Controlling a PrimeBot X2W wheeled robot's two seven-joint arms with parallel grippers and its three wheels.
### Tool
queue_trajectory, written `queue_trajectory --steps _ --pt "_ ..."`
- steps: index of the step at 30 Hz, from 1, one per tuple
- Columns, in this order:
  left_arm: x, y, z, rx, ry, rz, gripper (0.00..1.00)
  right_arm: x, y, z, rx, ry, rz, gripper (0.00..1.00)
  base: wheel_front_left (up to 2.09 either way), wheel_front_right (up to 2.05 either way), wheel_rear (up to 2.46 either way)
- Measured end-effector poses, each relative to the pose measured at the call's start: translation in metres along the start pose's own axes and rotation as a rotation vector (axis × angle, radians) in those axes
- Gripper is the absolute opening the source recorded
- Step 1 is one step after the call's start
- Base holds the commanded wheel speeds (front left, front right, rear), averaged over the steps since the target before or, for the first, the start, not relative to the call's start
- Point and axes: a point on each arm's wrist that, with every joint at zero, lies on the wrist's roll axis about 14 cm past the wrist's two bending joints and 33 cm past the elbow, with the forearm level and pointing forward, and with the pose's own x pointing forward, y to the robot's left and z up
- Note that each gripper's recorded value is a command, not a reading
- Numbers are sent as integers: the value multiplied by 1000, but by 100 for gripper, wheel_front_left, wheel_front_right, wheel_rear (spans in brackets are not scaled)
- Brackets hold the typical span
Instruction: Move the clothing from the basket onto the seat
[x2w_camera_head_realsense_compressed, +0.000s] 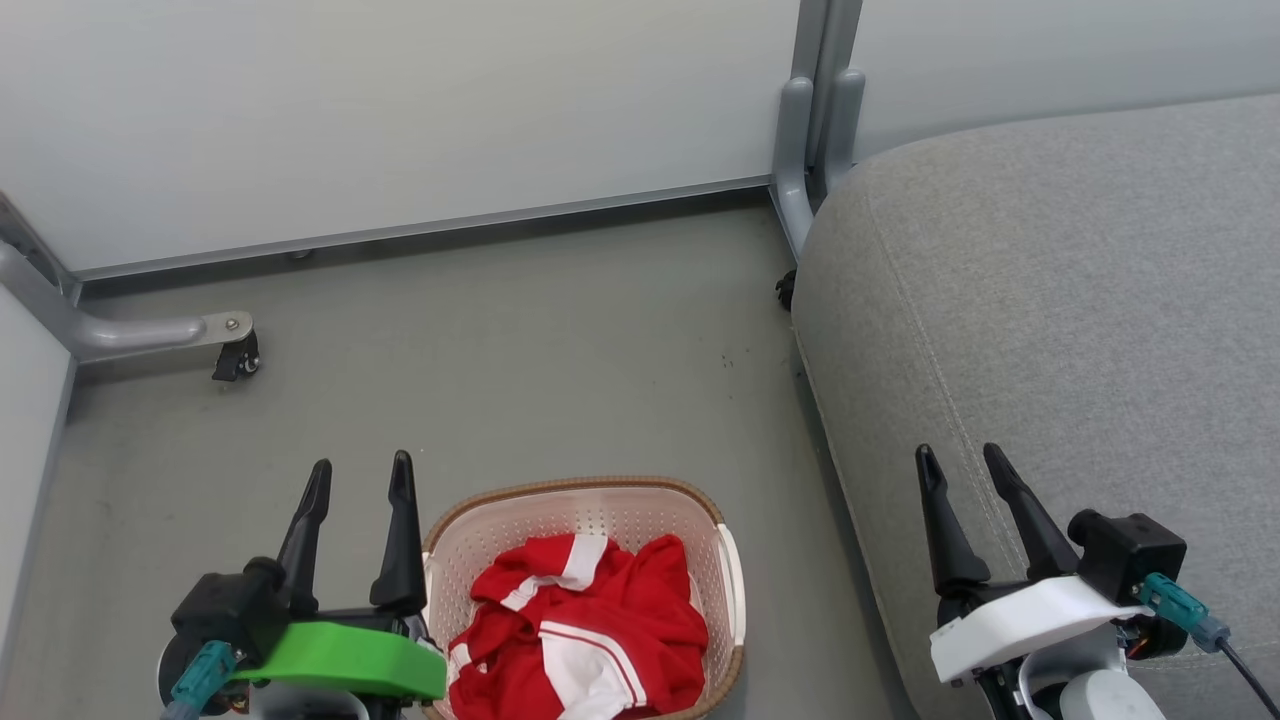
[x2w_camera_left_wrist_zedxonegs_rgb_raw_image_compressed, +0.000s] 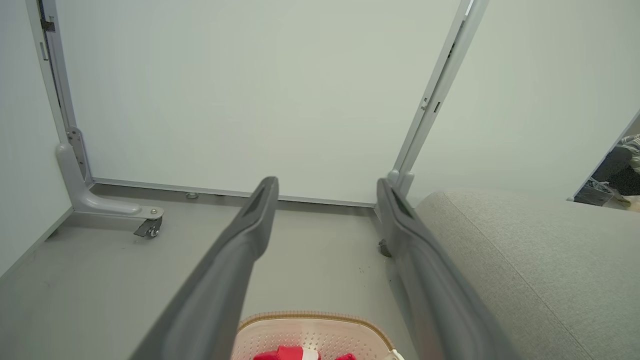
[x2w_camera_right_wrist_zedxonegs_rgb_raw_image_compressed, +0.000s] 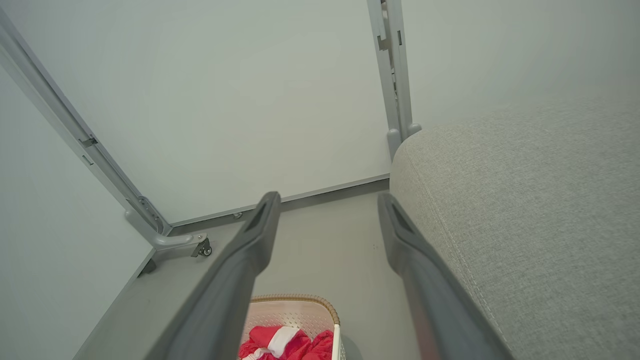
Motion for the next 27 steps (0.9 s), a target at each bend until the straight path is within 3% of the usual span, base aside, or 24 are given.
queue_trajectory --steps 11,27 --pt "-1 2 -1 39 -8 -1 100 0 -3 4 -82 -20 0 100 0 0 0" --pt "-1 -10 -4 181 -16 -57 100 1 3 3 -184 -29 33 100 0 0 0"
